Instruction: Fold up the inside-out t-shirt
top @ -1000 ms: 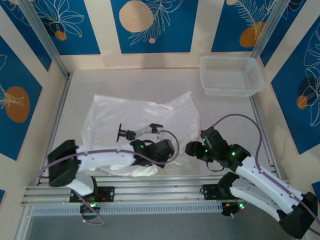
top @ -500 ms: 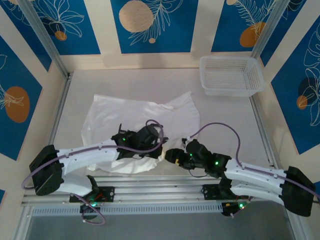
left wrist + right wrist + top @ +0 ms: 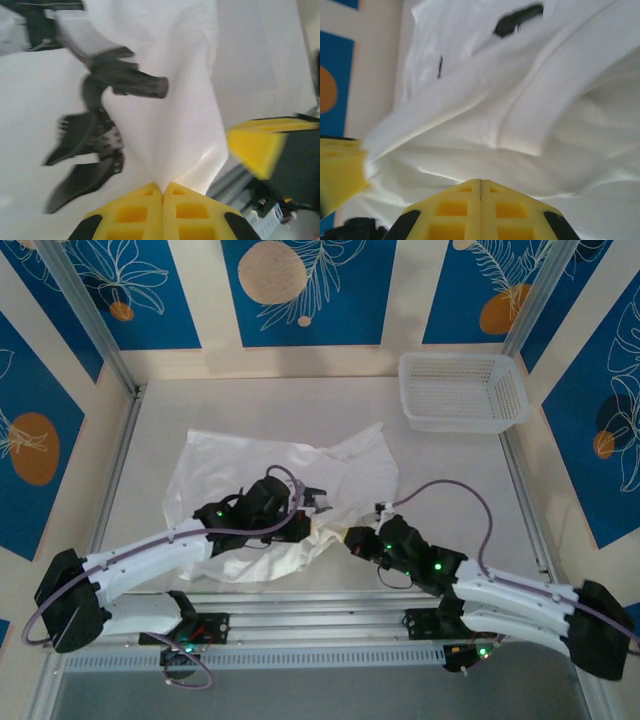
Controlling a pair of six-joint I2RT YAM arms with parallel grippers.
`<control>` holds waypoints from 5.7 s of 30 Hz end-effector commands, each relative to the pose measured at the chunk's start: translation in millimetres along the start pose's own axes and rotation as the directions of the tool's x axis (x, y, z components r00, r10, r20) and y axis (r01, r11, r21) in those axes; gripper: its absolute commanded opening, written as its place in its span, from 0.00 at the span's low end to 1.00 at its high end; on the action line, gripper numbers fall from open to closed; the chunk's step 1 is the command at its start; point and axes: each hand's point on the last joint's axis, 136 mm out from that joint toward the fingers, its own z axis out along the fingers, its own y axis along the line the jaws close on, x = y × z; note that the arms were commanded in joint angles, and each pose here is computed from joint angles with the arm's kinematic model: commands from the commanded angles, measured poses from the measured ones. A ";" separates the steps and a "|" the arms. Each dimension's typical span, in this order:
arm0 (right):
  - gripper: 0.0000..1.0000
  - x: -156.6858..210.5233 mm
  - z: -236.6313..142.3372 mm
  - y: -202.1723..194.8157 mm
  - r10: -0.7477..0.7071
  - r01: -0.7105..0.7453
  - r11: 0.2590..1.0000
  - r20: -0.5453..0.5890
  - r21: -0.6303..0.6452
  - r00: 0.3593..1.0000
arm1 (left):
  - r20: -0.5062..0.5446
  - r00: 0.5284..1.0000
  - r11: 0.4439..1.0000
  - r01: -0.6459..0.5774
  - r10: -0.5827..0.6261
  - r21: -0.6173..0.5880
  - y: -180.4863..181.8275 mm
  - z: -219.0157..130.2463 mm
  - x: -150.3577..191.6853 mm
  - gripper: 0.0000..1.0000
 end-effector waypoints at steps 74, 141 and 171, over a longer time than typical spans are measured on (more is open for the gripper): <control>0.00 -72.8 -37.1 64.7 -0.101 0.098 0.986 -0.018 -0.132 0.995 | 0.005 0.925 0.854 -0.348 0.379 -0.386 8.2 21.5 -10.4 0.00; 0.37 5.5 79.2 46.4 -0.886 0.885 0.464 -0.010 -0.033 0.464 | 0.016 0.998 0.994 -0.065 0.064 0.093 -28.0 -48.7 -24.9 0.00; 0.00 -3.6 -9.6 95.7 -0.609 0.580 0.691 0.084 -0.431 0.788 | 0.159 0.980 0.978 -0.143 0.119 0.150 4.8 -85.8 -3.9 0.35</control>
